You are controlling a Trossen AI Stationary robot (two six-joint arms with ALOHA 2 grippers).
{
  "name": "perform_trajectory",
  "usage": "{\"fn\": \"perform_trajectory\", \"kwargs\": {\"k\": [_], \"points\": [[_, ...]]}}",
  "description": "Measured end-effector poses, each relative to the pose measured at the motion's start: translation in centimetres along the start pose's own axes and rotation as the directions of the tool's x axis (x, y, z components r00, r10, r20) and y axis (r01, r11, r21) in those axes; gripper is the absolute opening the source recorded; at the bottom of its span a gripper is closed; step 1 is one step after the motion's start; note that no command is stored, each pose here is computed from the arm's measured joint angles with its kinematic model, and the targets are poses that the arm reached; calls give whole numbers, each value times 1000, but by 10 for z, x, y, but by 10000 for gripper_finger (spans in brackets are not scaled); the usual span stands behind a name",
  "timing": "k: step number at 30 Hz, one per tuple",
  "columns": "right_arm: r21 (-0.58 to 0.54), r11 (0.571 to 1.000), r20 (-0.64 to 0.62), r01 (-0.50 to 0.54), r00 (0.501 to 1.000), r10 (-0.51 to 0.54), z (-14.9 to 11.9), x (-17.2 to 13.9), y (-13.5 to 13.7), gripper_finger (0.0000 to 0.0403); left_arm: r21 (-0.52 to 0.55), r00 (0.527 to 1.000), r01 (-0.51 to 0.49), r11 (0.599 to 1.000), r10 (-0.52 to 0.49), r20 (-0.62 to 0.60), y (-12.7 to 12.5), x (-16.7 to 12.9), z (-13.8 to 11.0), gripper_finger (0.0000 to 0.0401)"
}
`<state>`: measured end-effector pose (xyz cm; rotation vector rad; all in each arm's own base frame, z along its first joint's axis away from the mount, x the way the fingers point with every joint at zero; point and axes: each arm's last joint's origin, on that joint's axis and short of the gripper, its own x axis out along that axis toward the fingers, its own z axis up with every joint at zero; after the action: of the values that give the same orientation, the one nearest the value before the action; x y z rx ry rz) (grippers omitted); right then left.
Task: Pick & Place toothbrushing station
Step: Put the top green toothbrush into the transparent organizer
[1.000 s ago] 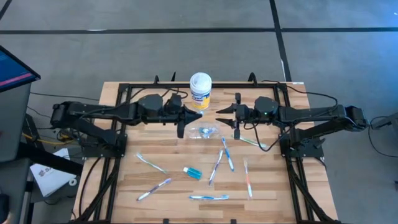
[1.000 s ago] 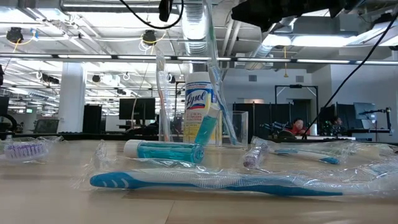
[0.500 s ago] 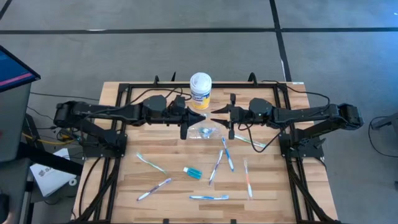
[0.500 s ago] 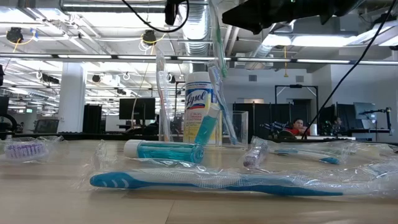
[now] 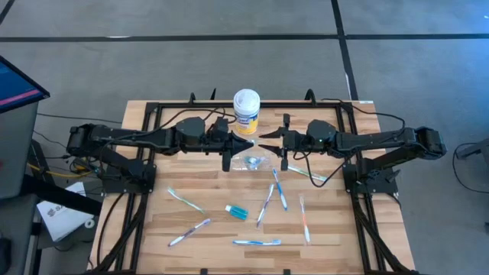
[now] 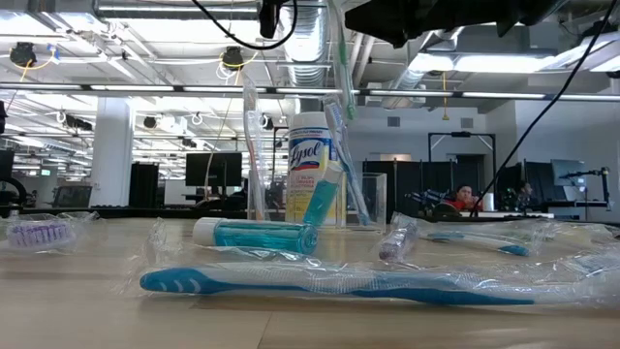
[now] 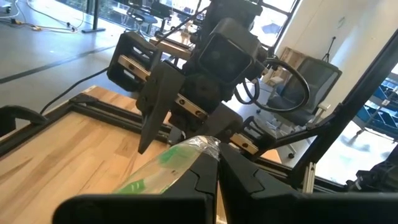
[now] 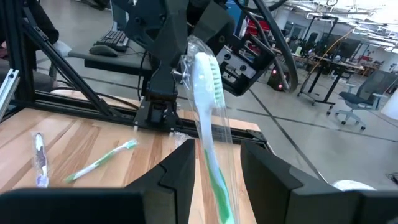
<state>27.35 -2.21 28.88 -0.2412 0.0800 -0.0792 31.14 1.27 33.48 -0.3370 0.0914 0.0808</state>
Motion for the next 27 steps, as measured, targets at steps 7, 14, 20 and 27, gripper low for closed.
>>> {"fn": "perform_trajectory", "kwargs": {"k": [7, 14, 20, 27], "points": [[0, 1000, 1, 1, 1000, -1, 0, 0, 0, 118, 0, 1000, 0, 1000, 0, 0, 0, 0, 0, 0], [1, 1000, 15, 4, 1000, -4, 1, 0, 0, 118, 12, 1000, 1, 1000, -1, 1, 0, 0, 0, 0], [0, 1000, 17, 3, 1000, -3, 2, 0, 0, 118, 12, 1000, 1, 1000, -1, 1, 0, 0, 0, 0], [1, 1000, 20, 4, 1000, -4, 2, 0, 0, 118, 11, 1000, 1, 1000, -1, 2, 0, 0, 0, 0]]}}
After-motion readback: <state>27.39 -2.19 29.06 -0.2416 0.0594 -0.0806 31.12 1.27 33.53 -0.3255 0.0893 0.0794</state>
